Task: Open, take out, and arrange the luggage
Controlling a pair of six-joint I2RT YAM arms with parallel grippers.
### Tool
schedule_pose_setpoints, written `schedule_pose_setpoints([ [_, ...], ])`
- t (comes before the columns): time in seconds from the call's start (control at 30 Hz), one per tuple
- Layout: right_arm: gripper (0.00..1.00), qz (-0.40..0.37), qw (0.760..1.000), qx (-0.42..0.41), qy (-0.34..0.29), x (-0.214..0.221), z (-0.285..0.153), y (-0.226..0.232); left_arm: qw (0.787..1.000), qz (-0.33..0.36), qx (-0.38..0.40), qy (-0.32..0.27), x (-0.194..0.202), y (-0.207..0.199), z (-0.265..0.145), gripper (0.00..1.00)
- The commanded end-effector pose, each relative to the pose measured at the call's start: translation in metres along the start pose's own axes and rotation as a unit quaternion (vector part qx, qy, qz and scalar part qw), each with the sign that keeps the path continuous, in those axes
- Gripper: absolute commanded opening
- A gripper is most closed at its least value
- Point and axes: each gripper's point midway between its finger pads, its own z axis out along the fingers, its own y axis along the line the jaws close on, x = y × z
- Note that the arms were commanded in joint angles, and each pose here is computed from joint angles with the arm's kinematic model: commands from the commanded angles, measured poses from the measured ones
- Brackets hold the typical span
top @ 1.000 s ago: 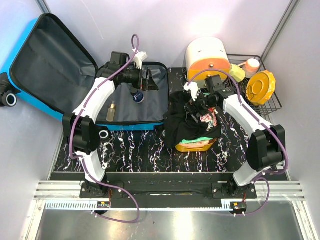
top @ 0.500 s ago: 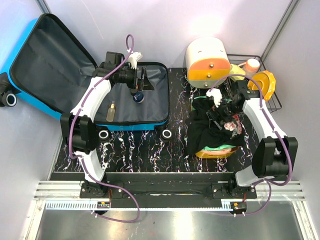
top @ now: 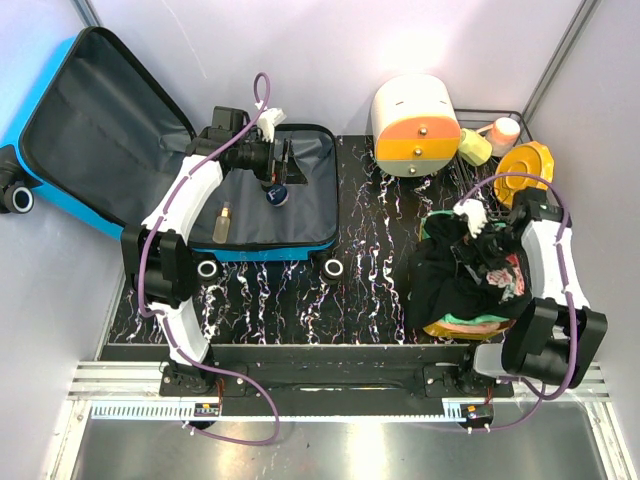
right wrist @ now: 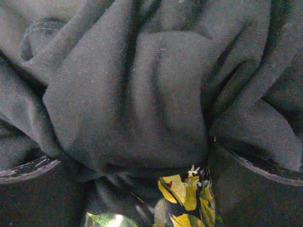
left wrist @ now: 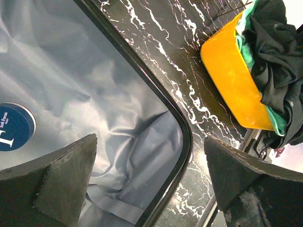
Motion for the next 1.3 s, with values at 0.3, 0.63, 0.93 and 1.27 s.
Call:
schedule_pose_setpoints([
  [0.3, 1.00, 0.102, 0.934, -0.021, 0.342, 0.195, -0.065, -0.030, 0.999, 0.040, 0.009, -0.023, -0.012, -0.012, -0.015, 0.99],
  [0.63, 1.00, 0.013, 0.927, 0.109, 0.358, 0.212, -0.094, -0.167, 0.999, 0.045, -0.004, -0.012, -0.006, -0.001, -0.017, 0.99],
  [0.93, 1.00, -0.055, 0.916, 0.154, 0.366, 0.195, -0.127, -0.206, 0.999, 0.050, -0.014, -0.014, -0.007, 0.004, -0.025, 0.99],
  [1.27, 1.00, -0.045, 0.950, 0.133, 0.280, 0.136, -0.173, -0.125, 0.998, 0.063, -0.011, -0.017, -0.007, -0.006, -0.035, 0.99],
])
